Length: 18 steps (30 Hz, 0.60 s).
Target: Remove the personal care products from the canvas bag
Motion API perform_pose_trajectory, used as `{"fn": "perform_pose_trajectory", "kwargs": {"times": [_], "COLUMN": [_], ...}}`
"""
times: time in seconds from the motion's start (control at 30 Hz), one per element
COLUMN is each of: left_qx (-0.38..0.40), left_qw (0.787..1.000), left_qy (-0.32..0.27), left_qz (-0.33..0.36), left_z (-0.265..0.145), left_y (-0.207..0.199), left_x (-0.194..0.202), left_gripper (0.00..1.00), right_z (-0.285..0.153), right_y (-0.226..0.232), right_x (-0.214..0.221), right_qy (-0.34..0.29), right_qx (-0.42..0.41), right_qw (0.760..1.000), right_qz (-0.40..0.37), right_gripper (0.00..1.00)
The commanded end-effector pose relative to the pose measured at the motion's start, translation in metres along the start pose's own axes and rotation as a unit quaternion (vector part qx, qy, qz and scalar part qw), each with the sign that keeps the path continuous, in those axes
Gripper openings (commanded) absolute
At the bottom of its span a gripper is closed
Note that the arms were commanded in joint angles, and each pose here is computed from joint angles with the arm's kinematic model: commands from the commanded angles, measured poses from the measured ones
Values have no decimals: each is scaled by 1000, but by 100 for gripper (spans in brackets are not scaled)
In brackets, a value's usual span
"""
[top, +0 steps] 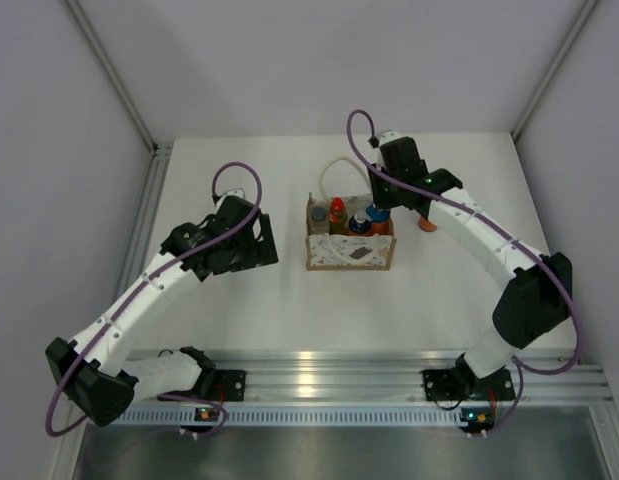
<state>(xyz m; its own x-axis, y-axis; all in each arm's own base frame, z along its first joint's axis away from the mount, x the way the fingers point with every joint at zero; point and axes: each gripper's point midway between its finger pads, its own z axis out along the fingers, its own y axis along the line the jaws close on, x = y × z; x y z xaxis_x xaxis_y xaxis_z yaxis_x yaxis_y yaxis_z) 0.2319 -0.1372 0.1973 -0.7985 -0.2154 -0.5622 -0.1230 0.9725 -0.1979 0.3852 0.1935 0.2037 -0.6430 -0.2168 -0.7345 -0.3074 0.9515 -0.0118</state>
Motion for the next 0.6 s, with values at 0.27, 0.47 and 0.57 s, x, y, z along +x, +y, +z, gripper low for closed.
{"fn": "perform_pose_trajectory", "kwargs": {"times": [0.27, 0.47, 0.57], "left_qx": [-2, -1, -4], "left_qw": [1000, 1000, 1000], "left_qy": [0, -1, -1], "left_qz": [3, 4, 4], "left_z": [0, -1, 0], "left_y": [-1, 0, 1], "left_x": [-2, -1, 0], "left_gripper": [98, 98, 98], "right_z": [6, 11, 11], "right_y": [5, 8, 9], "right_x": [-4, 3, 5], "right_qy": [3, 14, 15], "right_qx": [5, 1, -3], "right_qw": [1000, 1000, 1000], "right_qz": [-11, -10, -8], "right_gripper": [27, 22, 13]}}
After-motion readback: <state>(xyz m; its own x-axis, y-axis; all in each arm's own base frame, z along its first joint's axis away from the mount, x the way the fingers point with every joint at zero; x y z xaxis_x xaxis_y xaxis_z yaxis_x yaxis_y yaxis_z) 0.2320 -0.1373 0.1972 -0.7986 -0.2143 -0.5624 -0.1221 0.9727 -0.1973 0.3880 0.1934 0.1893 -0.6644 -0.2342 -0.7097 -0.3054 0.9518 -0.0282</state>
